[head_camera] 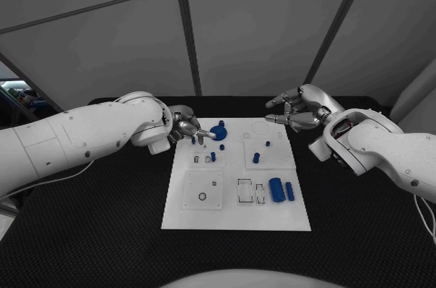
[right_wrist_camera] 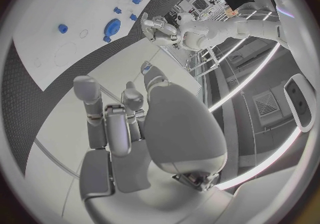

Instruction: Assemble the parts on the task board

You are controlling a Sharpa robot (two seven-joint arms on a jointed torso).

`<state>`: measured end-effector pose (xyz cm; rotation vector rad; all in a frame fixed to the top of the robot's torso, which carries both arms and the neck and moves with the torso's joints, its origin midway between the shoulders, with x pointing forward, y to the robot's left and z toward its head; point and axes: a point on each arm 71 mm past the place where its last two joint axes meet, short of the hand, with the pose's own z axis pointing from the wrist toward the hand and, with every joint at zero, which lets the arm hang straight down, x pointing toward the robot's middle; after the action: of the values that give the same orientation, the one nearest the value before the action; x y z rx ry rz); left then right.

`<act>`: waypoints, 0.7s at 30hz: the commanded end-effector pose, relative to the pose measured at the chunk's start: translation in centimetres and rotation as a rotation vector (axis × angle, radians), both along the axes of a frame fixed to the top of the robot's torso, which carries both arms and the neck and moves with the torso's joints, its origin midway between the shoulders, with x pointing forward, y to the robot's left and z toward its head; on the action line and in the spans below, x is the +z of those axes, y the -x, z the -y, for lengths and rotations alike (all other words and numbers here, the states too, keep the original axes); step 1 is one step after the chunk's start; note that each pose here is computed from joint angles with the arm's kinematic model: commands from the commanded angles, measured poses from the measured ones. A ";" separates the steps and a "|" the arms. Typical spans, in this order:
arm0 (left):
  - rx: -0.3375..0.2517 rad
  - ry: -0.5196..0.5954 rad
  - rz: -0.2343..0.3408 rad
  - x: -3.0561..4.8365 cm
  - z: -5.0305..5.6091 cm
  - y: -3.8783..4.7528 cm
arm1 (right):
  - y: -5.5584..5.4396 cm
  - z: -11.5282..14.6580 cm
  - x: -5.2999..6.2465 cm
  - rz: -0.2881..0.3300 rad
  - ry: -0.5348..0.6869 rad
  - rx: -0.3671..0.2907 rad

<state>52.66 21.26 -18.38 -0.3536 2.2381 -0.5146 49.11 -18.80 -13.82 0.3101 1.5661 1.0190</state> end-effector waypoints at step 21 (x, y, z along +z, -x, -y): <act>-0.079 -0.172 -0.088 -1.19 3.2 -0.27 | -0.5 -0.3 -0.2 -0.024 -0.003 -0.013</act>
<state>52.98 18.09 -19.56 -0.2307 2.3465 -0.3756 49.59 -18.59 -14.11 0.3343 1.5776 1.0080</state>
